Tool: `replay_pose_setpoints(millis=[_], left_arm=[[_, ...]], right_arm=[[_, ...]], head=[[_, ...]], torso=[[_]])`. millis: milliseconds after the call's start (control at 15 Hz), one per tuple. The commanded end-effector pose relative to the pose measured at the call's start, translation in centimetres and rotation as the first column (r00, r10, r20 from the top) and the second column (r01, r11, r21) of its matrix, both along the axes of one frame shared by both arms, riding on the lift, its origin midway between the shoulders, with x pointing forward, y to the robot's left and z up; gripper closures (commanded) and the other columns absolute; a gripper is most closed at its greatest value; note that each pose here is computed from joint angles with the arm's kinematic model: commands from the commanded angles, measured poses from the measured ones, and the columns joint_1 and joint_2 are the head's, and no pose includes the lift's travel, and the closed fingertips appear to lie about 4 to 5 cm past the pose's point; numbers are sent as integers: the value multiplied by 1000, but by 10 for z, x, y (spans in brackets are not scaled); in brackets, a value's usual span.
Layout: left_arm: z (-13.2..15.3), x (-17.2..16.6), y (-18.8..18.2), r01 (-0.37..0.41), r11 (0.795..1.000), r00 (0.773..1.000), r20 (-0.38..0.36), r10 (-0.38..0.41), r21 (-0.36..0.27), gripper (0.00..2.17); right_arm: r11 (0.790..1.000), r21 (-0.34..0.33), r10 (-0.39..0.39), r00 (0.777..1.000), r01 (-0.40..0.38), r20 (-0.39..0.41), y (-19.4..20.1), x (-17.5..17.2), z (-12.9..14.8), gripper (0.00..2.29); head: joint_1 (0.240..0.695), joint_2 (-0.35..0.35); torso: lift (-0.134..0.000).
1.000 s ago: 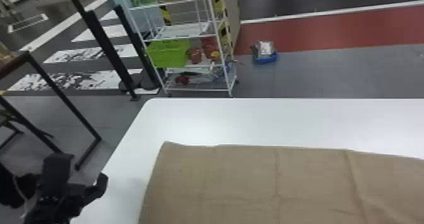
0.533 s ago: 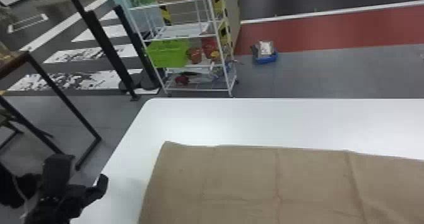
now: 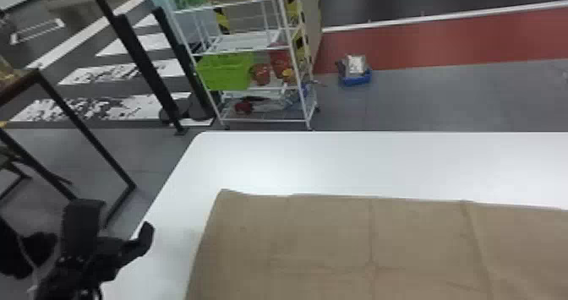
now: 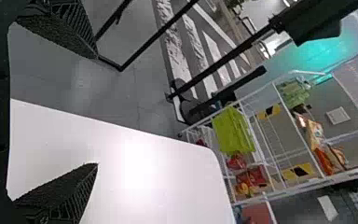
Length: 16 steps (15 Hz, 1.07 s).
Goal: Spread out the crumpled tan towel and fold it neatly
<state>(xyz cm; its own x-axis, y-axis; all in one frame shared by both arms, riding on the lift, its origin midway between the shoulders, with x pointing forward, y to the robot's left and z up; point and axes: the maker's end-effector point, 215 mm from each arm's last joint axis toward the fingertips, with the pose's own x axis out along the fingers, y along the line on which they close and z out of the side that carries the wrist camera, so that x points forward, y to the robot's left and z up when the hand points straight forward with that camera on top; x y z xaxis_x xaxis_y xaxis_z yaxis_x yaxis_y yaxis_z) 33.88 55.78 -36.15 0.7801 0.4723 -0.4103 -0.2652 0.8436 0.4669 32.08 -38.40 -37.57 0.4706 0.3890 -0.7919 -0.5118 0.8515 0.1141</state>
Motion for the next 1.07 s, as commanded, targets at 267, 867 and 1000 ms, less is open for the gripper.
replay_pose_setpoints(millis=[267, 867, 1000], left_arm=[[59, 64, -53, 226, 973, 955, 207, -214, -40, 73], [54, 114, -112, 644, 764, 765, -80, -639, 50, 70], [40, 122, -134, 737, 670, 672, -192, -715, 86, 70]], right_arm=[[911, 240, -335, 941, 336, -50, -20, 67, 8, 76], [891, 224, -396, 917, 395, -40, -27, 162, 23, 93], [896, 198, -396, 917, 397, -48, -29, 164, 17, 93]], head=[[695, 200], [695, 65], [695, 50]], torso=[[-122], [-122], [-122]])
